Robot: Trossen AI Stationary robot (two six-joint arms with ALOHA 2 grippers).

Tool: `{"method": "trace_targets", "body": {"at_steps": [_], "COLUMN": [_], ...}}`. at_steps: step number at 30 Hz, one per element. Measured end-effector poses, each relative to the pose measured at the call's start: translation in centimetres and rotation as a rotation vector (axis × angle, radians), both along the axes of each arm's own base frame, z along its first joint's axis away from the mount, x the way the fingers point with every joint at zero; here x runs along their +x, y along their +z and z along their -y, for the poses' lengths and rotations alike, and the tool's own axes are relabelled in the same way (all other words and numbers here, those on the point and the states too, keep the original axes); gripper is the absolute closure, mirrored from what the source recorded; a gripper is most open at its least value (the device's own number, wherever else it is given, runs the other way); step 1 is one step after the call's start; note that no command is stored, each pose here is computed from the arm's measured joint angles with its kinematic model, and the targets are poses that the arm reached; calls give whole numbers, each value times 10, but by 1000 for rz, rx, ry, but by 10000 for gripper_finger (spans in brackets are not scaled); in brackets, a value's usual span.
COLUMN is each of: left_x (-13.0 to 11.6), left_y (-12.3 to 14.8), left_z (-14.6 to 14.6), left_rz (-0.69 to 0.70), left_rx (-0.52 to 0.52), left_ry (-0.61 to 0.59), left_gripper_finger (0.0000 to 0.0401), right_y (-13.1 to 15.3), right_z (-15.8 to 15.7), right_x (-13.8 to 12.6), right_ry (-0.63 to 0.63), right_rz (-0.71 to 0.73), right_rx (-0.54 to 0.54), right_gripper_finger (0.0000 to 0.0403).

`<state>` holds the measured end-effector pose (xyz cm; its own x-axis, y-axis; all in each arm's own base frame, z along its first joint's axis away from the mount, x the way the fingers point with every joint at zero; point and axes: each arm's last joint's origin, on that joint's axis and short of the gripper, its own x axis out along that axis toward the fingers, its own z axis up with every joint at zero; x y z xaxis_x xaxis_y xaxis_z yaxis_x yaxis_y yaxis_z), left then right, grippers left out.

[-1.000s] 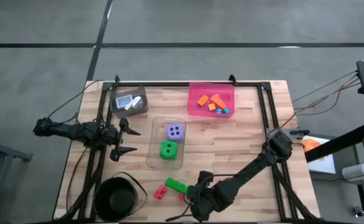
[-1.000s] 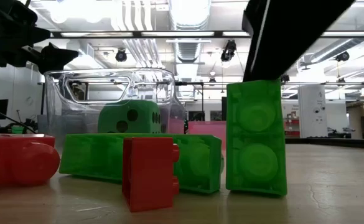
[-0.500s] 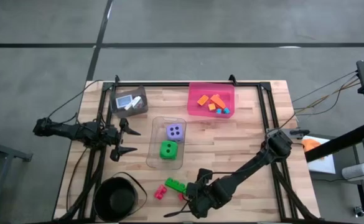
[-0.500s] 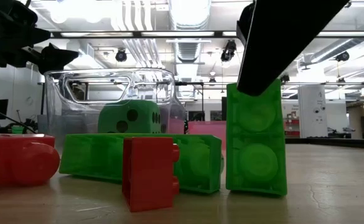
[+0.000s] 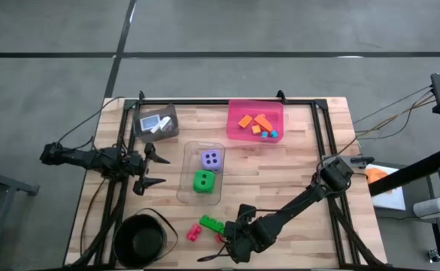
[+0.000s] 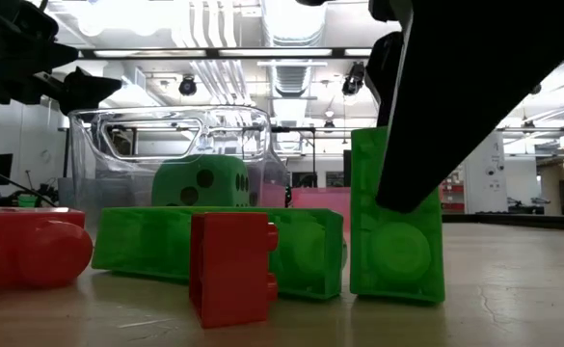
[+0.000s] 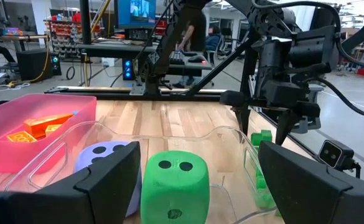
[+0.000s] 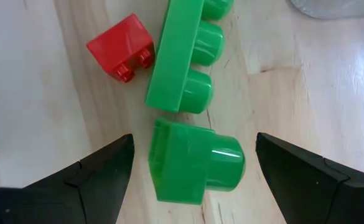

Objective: Pick & Place Toys
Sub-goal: Put the right green game piece into the pink bin

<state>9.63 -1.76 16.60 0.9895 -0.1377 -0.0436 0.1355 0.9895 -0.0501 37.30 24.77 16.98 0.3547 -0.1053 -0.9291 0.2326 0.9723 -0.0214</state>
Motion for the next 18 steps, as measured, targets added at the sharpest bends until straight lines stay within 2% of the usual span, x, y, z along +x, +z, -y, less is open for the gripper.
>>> {"method": "trace_targets", "body": {"at_steps": [4, 11, 18], "left_x": [0, 0, 0], "left_y": [0, 0, 0], "left_z": [0, 0, 0], "left_rz": [0, 0, 0], "left_rx": [0, 0, 0], "left_ry": [0, 0, 0], "left_gripper_finger": [74, 74, 74], "right_y": [0, 1, 1], "right_z": [0, 0, 0], "right_x": [0, 0, -1], "right_ry": [0, 11, 23], "right_rz": [0, -1, -16], "right_rx": [0, 3, 14], "right_gripper_finger": [113, 238, 245]}}
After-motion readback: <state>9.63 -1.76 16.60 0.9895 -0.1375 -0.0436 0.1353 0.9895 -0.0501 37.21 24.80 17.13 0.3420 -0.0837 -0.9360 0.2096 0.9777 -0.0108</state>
